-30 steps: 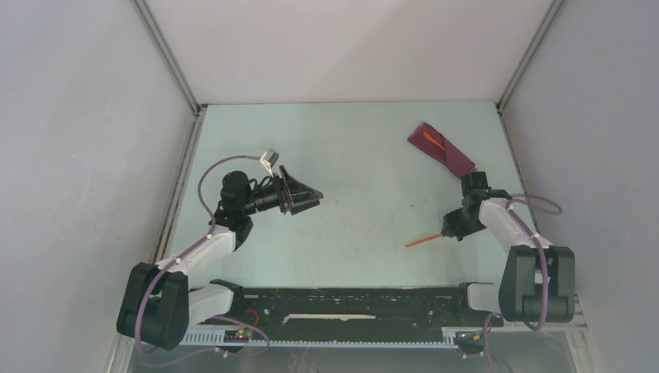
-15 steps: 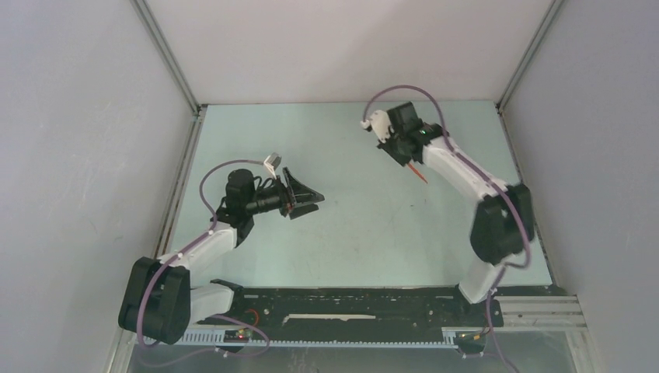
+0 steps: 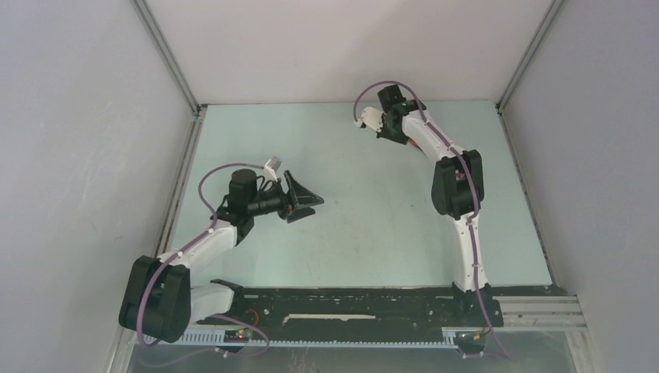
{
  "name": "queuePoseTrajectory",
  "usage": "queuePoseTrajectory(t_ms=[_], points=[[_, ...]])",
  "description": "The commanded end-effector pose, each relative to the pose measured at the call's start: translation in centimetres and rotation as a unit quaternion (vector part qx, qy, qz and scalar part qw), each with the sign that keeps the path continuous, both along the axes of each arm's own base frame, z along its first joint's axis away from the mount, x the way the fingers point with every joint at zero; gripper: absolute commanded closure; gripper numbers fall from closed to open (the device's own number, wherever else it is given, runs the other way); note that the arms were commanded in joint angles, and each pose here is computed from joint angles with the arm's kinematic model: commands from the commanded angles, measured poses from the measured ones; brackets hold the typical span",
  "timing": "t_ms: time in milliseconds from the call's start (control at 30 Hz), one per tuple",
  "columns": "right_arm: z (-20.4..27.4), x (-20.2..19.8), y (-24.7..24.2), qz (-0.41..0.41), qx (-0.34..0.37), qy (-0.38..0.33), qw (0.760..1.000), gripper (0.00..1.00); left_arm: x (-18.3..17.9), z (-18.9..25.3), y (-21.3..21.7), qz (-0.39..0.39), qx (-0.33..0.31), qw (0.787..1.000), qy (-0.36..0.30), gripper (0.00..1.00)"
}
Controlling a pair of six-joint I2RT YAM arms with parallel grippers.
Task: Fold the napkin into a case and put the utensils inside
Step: Insert the spoon into the folded napkin.
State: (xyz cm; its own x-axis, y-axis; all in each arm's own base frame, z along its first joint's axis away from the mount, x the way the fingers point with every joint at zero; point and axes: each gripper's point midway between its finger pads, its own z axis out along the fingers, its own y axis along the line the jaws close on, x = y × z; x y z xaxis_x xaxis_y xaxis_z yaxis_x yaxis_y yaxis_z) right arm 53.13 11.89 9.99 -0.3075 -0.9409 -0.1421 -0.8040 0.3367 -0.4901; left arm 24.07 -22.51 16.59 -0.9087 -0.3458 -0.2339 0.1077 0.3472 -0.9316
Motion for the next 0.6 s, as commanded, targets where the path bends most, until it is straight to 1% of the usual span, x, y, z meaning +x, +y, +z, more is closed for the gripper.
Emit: queuePoseTrajectory(t_ms=[0,233,367,567], points=[[1.8,3.0,-1.2,0.017,-0.005,-0.036,0.999,1.00,0.9,0.8,-0.3,-0.006,0.006,1.000,-0.024,0.14],[0.1,4.4,-1.6,0.027,0.022,-0.033,0.999,1.00,1.1,0.5,-0.4,-0.008,0.008,1.000,-0.019,0.14],[-0.7,4.6,-1.4,0.028,0.052,-0.029,0.998,1.00,1.3,0.3,-0.5,-0.010,0.009,1.000,-0.015,0.14],[-2.2,4.9,-2.0,0.018,0.055,-0.021,0.998,1.00,1.4,0.3,-0.5,-0.011,0.008,1.000,-0.013,0.14]])
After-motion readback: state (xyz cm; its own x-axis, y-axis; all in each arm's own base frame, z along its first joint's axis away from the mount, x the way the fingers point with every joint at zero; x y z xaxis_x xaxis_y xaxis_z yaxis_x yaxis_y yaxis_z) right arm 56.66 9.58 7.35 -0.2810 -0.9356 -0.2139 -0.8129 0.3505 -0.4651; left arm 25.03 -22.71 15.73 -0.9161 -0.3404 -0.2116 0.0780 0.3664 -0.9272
